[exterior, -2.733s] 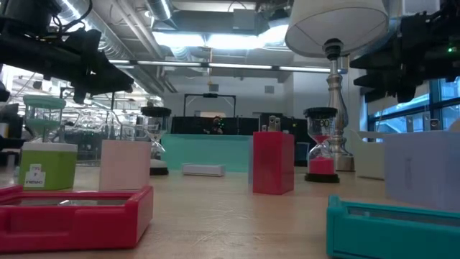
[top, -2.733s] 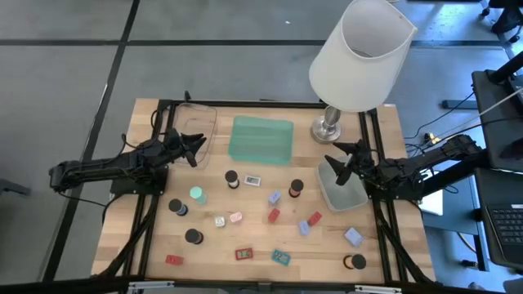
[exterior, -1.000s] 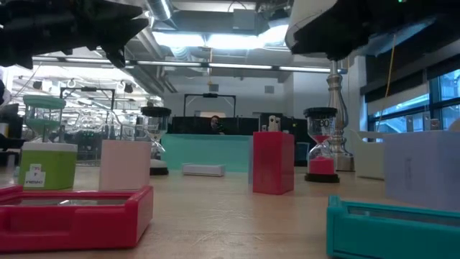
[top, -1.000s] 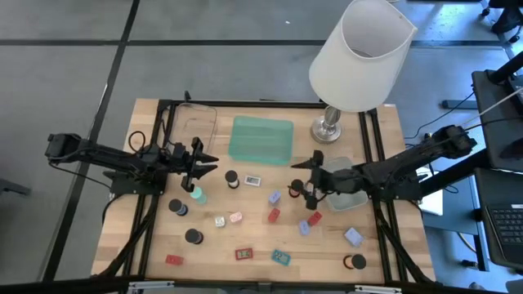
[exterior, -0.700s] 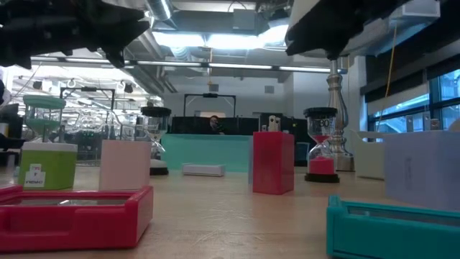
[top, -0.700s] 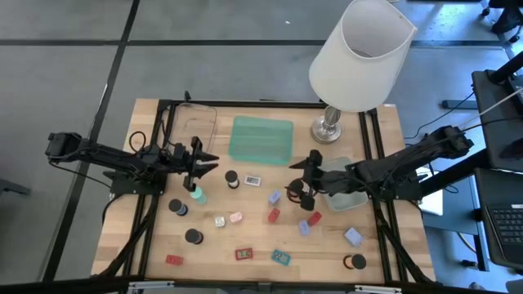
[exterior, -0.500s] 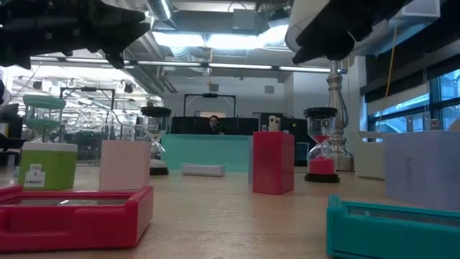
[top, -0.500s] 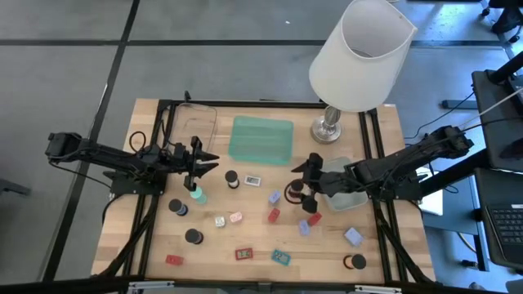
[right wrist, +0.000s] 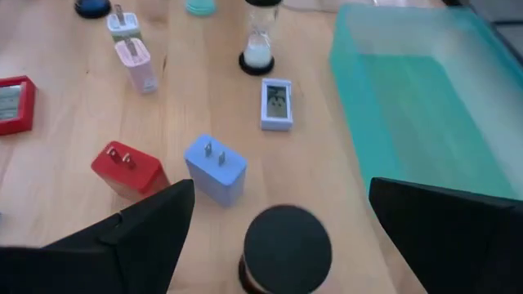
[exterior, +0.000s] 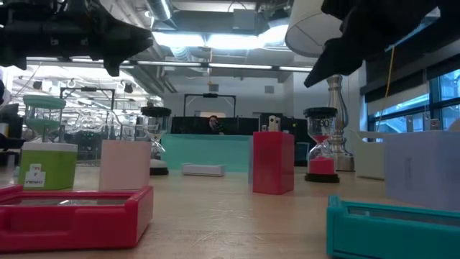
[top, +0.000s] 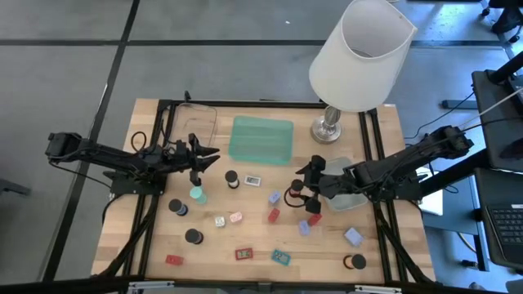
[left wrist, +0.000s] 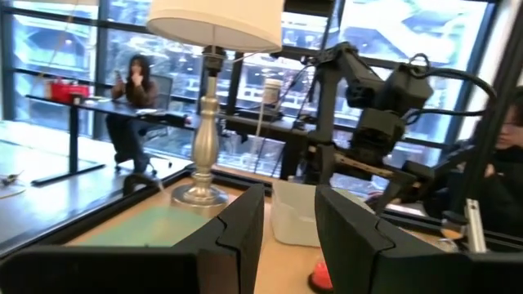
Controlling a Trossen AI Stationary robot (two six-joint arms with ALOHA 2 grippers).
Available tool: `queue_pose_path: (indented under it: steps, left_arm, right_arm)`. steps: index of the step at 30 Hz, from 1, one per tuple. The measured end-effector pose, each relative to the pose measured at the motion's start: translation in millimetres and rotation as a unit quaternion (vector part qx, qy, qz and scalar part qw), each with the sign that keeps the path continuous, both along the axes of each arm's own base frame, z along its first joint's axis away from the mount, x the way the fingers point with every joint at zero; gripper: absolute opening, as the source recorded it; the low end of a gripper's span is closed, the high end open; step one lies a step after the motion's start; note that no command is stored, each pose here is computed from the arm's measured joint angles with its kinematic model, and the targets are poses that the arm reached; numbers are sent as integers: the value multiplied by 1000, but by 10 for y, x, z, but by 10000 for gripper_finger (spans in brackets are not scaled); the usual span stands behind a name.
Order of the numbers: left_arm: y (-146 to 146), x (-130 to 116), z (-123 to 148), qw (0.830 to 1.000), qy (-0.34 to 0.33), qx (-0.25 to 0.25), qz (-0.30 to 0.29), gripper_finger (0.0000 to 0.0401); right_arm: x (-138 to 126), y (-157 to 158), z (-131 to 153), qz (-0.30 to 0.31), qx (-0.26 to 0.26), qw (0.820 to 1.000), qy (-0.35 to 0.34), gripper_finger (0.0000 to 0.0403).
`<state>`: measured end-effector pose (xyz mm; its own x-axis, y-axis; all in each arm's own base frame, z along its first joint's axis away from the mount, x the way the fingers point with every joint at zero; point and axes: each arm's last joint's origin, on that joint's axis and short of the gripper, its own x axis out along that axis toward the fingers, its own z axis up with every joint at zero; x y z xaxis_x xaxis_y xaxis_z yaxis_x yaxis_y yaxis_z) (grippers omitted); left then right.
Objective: Pick & Place Office items
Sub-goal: Put the pink hourglass into the gray bin
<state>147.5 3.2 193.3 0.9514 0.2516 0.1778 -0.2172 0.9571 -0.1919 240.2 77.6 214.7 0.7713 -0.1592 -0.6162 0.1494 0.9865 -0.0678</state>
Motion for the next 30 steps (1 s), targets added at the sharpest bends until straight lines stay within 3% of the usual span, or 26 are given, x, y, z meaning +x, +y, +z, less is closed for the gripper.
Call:
queue_pose_path:
  steps: [9,22,30]
  left_arm:
    - [2,-1,0,1000,0,-1,4,107]
    - [2,-1,0,1000,0,-1,4,107]
    - [2,-1,0,1000,0,-1,4,107]
  right_arm:
    - [-87,-34,-243,-34,40,999,-8,373]
    - [-138,-63,-395,-48,50,997,-34,373]
    - [-29,-24,-539,-46,45,997,-33,373]
